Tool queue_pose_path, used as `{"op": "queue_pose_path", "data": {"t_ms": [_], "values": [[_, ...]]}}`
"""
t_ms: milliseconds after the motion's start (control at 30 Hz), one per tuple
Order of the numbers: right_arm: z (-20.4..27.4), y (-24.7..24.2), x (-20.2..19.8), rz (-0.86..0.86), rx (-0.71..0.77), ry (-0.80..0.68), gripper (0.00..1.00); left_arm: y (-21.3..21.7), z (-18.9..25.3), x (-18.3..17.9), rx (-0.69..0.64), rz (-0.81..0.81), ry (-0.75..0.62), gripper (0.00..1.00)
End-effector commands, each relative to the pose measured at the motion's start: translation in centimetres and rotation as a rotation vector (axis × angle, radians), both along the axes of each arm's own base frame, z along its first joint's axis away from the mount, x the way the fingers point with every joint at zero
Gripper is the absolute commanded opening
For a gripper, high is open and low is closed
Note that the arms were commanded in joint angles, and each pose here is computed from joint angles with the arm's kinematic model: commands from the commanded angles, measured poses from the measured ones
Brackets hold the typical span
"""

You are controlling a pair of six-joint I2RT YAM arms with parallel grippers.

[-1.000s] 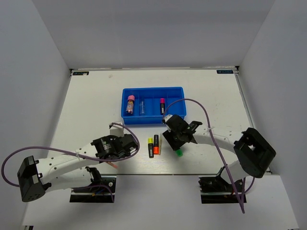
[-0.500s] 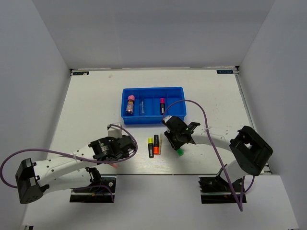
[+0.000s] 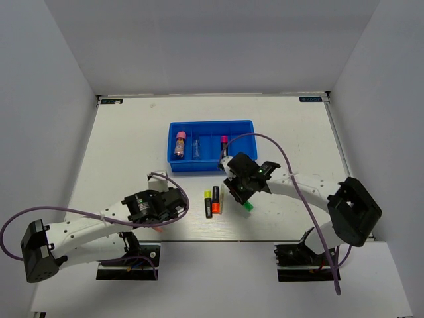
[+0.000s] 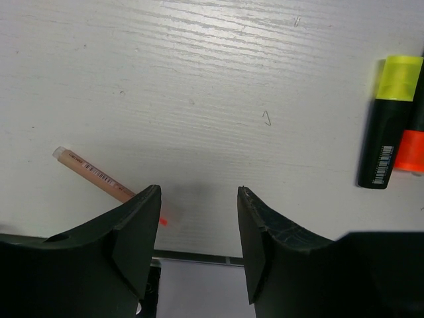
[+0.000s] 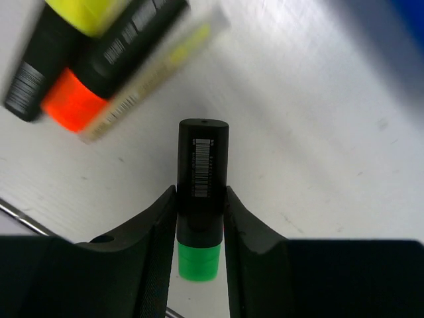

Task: Sort the stationery into containers
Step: Pick up the stationery from the center of the board, then place the stationery in the storage box.

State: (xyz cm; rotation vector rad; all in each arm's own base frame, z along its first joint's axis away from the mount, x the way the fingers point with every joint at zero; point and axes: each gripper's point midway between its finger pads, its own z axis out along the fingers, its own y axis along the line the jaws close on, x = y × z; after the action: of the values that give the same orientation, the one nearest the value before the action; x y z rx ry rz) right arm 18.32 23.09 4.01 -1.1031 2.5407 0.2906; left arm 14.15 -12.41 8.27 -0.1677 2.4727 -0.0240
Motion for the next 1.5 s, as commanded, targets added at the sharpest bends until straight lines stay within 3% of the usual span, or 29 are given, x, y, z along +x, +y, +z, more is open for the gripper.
{"op": "queue_pose_path", "data": {"t_ms": [0,133,267,367,467,500,733,967,1167,1333,1467], "values": [[5.9,2.3,2.0,0.088,0.098,-0.117,0.00,-1.0,0.8,0.6,-0.045,0.019,-0.031,0.60],[9.3,3.8,3.6,0.111,0.147,-0.189,0.00,-1.5,1.0,0.8,-0.044,0.013,-0.026,0.60],[14.7,6.2,7.5,0.079,0.228,-0.352,0.00,-1.8,0.9,0.8,-0.043,0.002,-0.022,0.60],[17.0,6.9,12.9,-0.070,0.215,-0.532,0.00,-2.5,1.1,1.0,-0.059,-0.010,-0.022,0.59],[18.7,7.8,16.5,-0.184,0.227,-0.600,0.00,-3.0,1.0,1.2,-0.063,-0.018,-0.021,0.58],[16.4,8.1,17.9,-0.214,0.171,-0.587,0.00,-3.3,1.1,1.2,-0.066,-0.026,-0.020,0.58],[14.8,9.4,24.6,-0.471,0.194,-0.510,0.00,-3.9,1.4,1.4,-0.066,-0.036,-0.028,0.57],[13.1,8.0,26.3,-0.552,0.181,-0.452,0.00,-4.8,1.4,1.7,-0.071,-0.067,-0.038,0.57],[10.2,7.4,25.8,-0.516,0.161,-0.359,0.00,-7.4,1.4,2.6,-0.105,-0.107,-0.040,0.57],[8.8,8.0,25.3,-0.491,0.189,-0.280,0.09,-9.5,1.3,3.3,-0.114,-0.131,-0.035,0.57],[8.3,7.9,25.1,-0.483,0.190,-0.250,0.35,-10.6,1.0,3.5,-0.127,-0.153,-0.025,0.57]]}}
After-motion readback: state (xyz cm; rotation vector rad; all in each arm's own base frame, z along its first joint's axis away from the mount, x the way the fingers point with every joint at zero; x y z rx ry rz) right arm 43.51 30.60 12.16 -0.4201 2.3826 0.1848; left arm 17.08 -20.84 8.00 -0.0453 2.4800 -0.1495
